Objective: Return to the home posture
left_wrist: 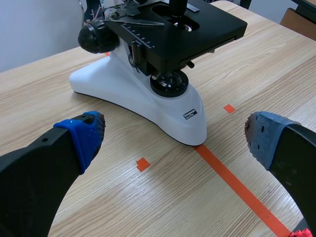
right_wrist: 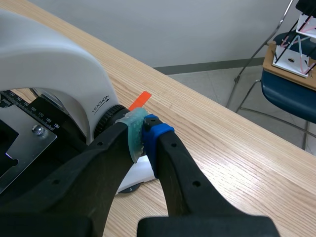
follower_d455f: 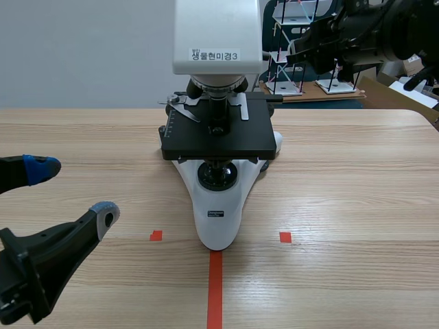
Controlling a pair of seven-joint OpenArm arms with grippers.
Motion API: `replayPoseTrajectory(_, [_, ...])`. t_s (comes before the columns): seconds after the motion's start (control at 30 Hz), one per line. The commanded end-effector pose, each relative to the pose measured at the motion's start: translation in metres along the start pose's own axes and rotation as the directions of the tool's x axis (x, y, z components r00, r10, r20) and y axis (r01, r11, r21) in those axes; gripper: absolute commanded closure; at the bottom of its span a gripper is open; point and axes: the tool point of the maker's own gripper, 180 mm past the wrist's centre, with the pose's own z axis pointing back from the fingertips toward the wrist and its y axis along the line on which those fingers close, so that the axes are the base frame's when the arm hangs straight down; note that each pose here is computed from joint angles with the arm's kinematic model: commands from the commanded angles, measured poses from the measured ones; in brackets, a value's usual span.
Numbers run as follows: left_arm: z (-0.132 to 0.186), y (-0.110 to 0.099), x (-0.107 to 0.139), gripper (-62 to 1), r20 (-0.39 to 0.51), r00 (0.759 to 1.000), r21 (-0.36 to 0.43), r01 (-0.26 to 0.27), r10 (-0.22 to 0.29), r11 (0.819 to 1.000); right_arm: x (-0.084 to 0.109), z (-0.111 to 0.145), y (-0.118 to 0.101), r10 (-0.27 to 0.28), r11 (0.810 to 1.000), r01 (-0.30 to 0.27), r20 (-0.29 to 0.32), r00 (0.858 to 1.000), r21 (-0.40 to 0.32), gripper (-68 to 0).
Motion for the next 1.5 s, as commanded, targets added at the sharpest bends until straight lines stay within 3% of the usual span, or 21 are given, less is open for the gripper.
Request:
replayPoseTrajectory(0.0, [-0.001, -0.001, 0.009, -59.6, 0.033, 0.999, 0.0, 0.002, -0.002, 1.0, 0.021, 0.004, -0.003, 0.023, 1.0, -0.023, 0.055, 0.998, -0.005, -0.4])
replayPoseTrajectory(0.87, [-0.001, -0.001, 0.009, -59.6, 0.033, 0.999, 0.0, 0.002, -0.002, 1.0, 0.018, 0.006, -0.004, 0.015, 1.0, -0.014, 0.084, 0.996, -0.011, -0.8])
replayPoseTrajectory(1.1, [-0.001, -0.001, 0.009, -59.6, 0.033, 0.999, 0.0, 0.002, -0.002, 1.0, -0.008, 0.024, -0.003, -0.021, 0.999, 0.025, 0.097, 0.995, -0.037, -14.9])
replayPoseTrajectory(1.2, [-0.001, -0.001, 0.009, -59.6, 0.033, 0.999, 0.0, 0.002, -0.002, 1.0, -0.011, 0.041, 0.006, 0.002, 0.999, 0.004, 0.133, 0.991, -0.044, -21.5])
replayPoseTrajectory(1.33, [-0.001, -0.001, 0.009, -59.6, 0.033, 0.999, 0.0, 0.002, -0.002, 1.0, -0.019, 0.066, 0.019, 0.079, 0.995, -0.068, 0.155, 0.985, -0.075, -31.4])
replayPoseTrajectory(1.47, [-0.001, -0.001, 0.009, -59.6, 0.033, 0.999, 0.0, 0.002, -0.002, 1.0, -0.037, 0.088, 0.031, 0.08, 0.994, -0.066, 0.166, 0.983, -0.087, -42.7])
